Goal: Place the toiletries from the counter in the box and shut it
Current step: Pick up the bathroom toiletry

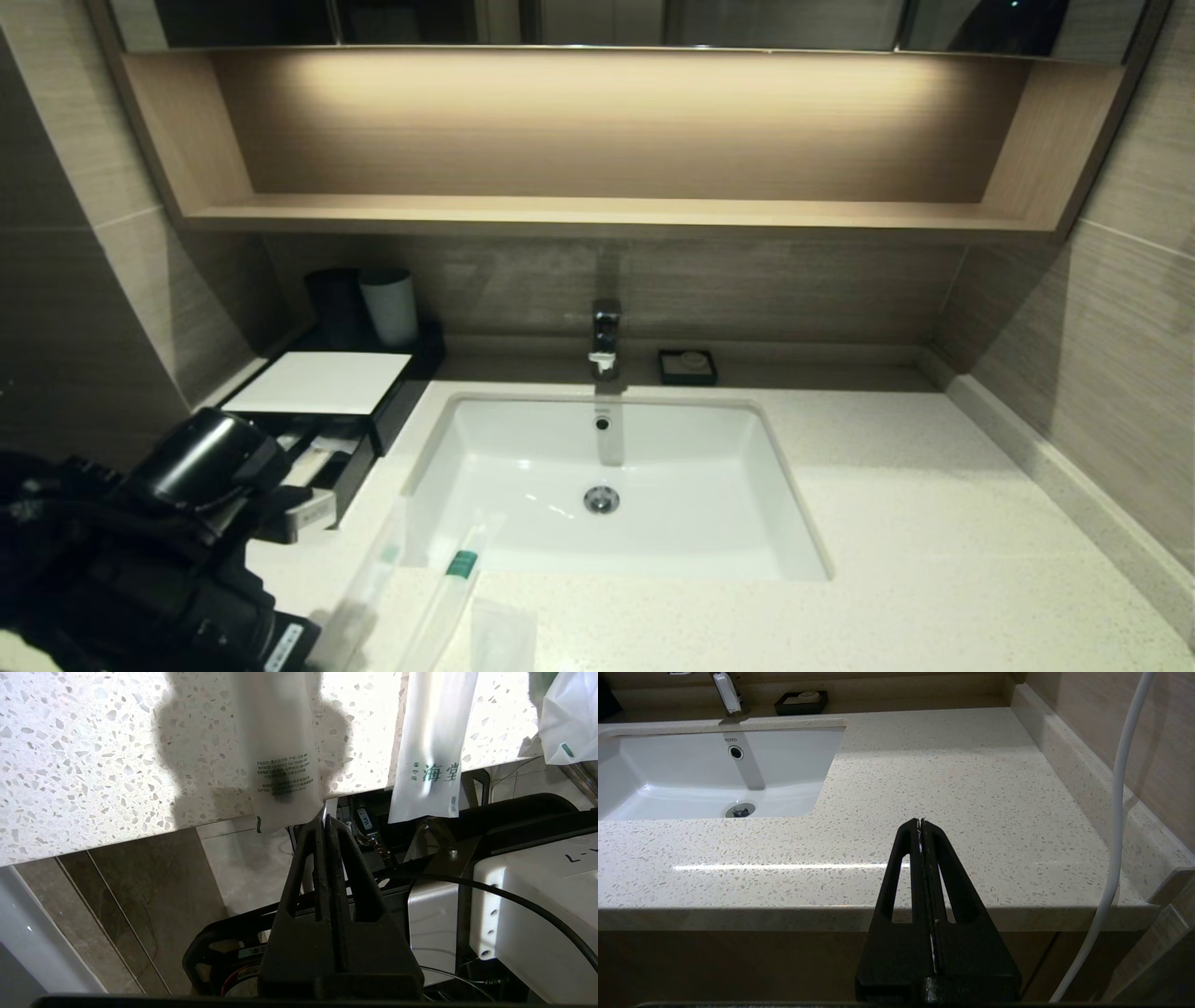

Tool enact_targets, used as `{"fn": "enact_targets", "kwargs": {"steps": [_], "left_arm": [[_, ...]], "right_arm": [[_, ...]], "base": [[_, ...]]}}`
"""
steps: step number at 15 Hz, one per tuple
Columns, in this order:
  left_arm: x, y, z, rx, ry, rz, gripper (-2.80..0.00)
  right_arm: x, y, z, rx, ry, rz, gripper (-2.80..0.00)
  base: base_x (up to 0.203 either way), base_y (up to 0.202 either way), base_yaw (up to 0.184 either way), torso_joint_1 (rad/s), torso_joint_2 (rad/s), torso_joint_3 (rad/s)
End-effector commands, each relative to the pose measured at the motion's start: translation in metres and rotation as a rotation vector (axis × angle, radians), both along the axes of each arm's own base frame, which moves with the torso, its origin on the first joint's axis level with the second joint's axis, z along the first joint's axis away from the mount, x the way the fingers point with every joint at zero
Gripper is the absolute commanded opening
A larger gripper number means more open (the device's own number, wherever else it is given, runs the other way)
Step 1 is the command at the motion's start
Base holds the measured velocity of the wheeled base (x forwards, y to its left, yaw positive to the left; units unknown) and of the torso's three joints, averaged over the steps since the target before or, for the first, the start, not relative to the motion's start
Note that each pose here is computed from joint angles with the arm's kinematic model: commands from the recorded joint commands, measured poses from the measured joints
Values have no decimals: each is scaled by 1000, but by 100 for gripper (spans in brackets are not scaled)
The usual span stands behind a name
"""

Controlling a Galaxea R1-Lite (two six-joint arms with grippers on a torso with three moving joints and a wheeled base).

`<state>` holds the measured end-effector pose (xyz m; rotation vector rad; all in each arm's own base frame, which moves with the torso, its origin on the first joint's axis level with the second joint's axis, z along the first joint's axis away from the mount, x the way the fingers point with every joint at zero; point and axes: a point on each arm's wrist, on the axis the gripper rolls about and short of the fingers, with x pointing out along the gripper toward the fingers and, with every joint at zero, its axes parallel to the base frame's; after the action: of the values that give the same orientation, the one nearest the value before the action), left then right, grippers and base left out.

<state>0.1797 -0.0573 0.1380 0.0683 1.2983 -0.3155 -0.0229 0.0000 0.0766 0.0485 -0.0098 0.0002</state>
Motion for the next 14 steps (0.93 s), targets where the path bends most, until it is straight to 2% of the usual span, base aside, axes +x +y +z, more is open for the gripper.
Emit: {"fn": "enact_targets", "kwargs": {"steps": [1,11,12,14], "left_arm": [[3,-1,-3,3,18,2,-280],[10,-3,-10,3,21,21,-280],[11,-3,-11,10,23,22,0],[11,-3,-12,10,26,25,0]], "right_arm": [[0,0,0,1,2,0,-280],[0,0,0,1,1,0,-280],[0,0,0,1,2,0,-280],[0,0,0,1,2,0,-280]], "base": [[0,0,0,0,0,0],[0,0,0,0,0,0],[0,0,0,0,0,0],[0,0,0,0,0,0]]}}
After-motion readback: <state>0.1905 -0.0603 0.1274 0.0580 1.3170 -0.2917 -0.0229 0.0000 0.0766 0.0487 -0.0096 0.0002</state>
